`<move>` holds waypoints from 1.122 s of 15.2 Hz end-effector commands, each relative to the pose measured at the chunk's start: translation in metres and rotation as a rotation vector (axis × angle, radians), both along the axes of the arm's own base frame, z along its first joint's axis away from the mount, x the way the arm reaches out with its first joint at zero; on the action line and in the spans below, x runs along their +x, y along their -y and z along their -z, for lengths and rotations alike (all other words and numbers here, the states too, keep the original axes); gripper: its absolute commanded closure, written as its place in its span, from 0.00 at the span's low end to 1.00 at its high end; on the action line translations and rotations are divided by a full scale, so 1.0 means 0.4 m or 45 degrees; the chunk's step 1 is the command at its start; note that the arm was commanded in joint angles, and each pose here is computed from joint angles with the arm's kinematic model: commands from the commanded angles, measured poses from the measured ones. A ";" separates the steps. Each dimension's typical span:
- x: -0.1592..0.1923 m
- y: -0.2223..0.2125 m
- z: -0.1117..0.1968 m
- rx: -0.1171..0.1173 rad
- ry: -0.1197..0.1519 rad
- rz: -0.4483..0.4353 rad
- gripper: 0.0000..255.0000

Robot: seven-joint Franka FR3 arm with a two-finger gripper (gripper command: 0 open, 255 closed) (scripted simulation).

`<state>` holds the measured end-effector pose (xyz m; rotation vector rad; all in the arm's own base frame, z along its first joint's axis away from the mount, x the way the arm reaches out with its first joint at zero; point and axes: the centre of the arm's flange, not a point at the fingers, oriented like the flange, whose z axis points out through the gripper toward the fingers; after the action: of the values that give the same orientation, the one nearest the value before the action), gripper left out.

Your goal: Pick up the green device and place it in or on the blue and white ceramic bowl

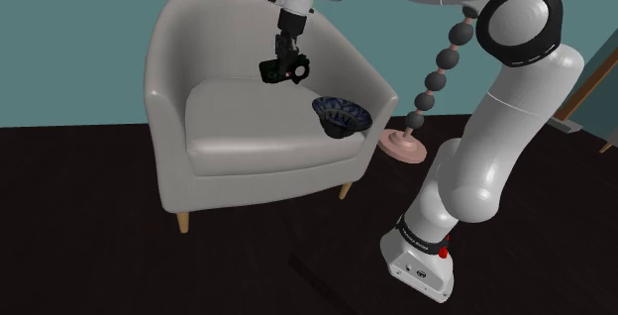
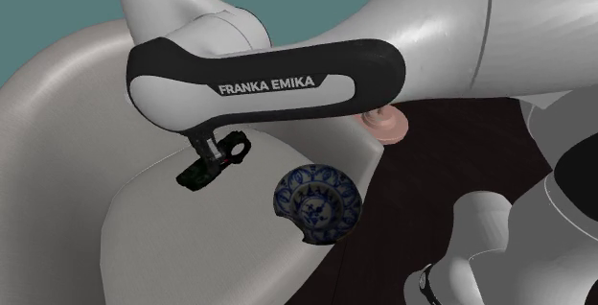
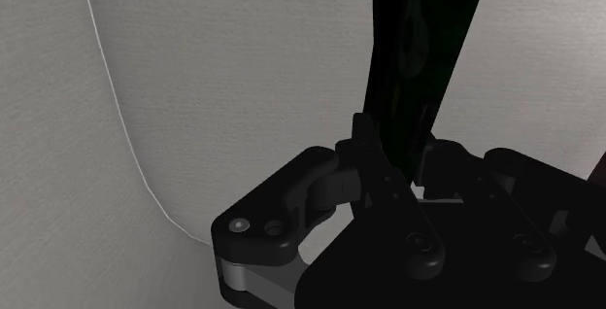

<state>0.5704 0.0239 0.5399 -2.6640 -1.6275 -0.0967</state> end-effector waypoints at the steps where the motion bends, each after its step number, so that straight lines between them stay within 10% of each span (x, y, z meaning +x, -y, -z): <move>1: -0.002 0.003 -0.028 0.000 -0.001 0.000 1.00; 17: -0.067 0.008 -0.213 0.000 -0.001 0.000 1.00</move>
<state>0.5547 0.0226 0.6226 -2.6638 -1.6272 -0.0956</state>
